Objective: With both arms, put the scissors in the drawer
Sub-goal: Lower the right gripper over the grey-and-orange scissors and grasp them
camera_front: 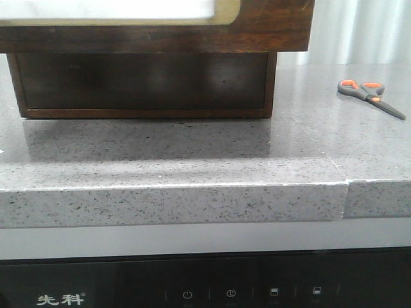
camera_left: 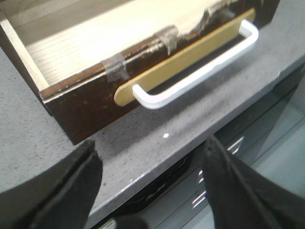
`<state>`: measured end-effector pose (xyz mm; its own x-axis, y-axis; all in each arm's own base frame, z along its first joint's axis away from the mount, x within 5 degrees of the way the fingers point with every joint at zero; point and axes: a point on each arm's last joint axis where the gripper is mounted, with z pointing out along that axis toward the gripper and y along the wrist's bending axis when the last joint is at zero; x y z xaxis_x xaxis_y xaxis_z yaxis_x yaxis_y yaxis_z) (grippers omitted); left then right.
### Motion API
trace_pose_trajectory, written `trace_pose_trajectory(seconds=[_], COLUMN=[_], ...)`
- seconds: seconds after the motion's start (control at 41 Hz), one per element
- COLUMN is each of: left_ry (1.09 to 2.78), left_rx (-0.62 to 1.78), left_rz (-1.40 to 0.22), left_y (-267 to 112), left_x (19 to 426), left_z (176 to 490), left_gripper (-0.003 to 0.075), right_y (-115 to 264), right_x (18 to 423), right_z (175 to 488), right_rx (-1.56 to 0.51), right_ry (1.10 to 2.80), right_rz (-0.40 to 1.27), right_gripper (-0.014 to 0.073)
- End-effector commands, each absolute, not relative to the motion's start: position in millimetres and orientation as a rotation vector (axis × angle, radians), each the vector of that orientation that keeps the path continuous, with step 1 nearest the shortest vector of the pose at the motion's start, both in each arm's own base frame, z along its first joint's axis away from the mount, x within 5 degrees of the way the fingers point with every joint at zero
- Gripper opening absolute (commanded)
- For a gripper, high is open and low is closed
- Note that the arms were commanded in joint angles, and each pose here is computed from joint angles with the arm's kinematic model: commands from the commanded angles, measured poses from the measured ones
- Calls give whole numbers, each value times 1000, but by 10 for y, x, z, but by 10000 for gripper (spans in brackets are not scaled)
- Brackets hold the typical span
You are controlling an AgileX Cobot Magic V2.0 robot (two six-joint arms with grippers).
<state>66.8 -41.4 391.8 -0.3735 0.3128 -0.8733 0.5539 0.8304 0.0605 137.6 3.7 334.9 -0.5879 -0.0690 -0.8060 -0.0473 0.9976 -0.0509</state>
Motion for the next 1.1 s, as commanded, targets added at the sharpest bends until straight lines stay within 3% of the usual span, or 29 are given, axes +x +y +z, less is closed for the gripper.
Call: trace_pose_trajectory(seconds=[0.0, 0.317, 0.487, 0.731, 1.072], left_ry=[1871, 1791, 1767, 1756, 1756], left_rx=[548, 528, 521, 517, 517], left_rz=[-364, -382, -386, -388, -388], left_y=[-433, -448, -451, -452, -452], left_x=[692, 711, 716, 719, 719], left_z=[4104, 4175, 4197, 4207, 4207], left_gripper=[450, 448, 437, 437, 437], right_y=[18, -125, -333, -290, -88], right_x=[1412, 1662, 1998, 2620, 3373], right_z=[3505, 3506, 3499, 3392, 3268], right_rx=[-87, 21, 130, 10, -141], right_ry=[2103, 2177, 2347, 2494, 2564], right_rz=[-58, -138, -170, -6, 40], right_gripper=[501, 501, 489, 446, 433])
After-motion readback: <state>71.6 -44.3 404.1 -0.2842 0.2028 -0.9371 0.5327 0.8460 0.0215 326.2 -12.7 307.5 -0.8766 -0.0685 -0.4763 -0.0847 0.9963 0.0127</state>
